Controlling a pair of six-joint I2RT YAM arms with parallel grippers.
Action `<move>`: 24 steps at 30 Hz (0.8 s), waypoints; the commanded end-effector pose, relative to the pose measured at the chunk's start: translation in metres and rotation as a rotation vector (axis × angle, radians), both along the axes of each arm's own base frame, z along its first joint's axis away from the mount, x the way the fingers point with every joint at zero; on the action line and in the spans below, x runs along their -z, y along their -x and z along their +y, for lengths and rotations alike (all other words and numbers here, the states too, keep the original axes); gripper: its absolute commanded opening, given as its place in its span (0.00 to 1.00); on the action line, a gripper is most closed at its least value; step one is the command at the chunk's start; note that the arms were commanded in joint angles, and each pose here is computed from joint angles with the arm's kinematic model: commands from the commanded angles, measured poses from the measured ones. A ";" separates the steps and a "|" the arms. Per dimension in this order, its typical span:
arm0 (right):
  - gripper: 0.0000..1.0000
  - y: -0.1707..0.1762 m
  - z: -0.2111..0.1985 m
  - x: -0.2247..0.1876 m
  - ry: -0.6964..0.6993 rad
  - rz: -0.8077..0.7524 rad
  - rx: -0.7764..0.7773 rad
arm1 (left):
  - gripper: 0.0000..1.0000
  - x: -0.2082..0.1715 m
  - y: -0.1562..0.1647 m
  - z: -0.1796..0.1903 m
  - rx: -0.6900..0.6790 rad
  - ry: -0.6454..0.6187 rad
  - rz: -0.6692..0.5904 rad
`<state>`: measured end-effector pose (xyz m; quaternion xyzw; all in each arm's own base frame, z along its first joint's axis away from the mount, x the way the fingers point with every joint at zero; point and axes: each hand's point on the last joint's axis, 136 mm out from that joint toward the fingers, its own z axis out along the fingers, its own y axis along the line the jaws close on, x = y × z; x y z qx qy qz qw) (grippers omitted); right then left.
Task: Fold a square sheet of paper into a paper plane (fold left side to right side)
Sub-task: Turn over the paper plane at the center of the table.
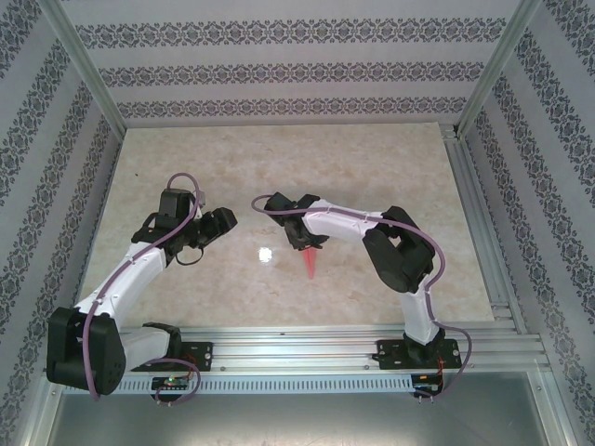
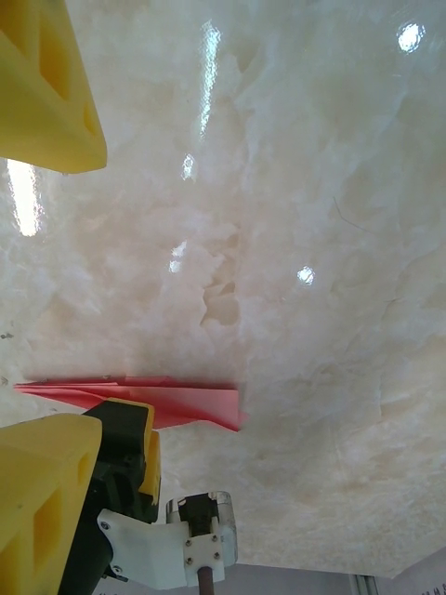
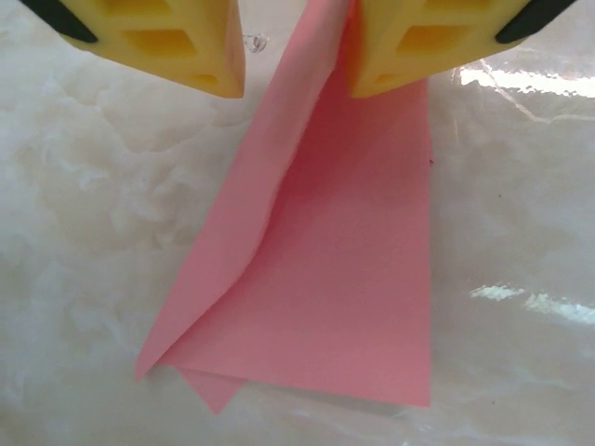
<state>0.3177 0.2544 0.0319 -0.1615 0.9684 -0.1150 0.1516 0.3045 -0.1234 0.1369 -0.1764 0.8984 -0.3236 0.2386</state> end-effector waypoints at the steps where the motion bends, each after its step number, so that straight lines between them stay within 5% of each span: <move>1: 0.27 -0.006 -0.005 -0.009 0.015 -0.025 0.008 | 0.70 -0.002 0.001 0.005 -0.001 -0.024 -0.010; 11: 0.00 -0.001 -0.012 -0.042 -0.094 -0.053 0.011 | 0.71 -0.004 0.000 0.004 0.001 -0.019 -0.014; 14: 0.00 0.000 -0.008 -0.062 -0.196 -0.084 -0.006 | 0.71 -0.008 -0.002 -0.001 0.017 0.008 -0.026; 20: 0.00 0.002 0.011 -0.080 -0.611 -0.059 -0.044 | 0.72 -0.020 -0.005 -0.012 0.059 0.075 -0.064; 24: 0.00 0.005 0.010 -0.059 -0.689 0.003 -0.041 | 0.73 -0.017 -0.009 -0.026 0.092 0.152 -0.054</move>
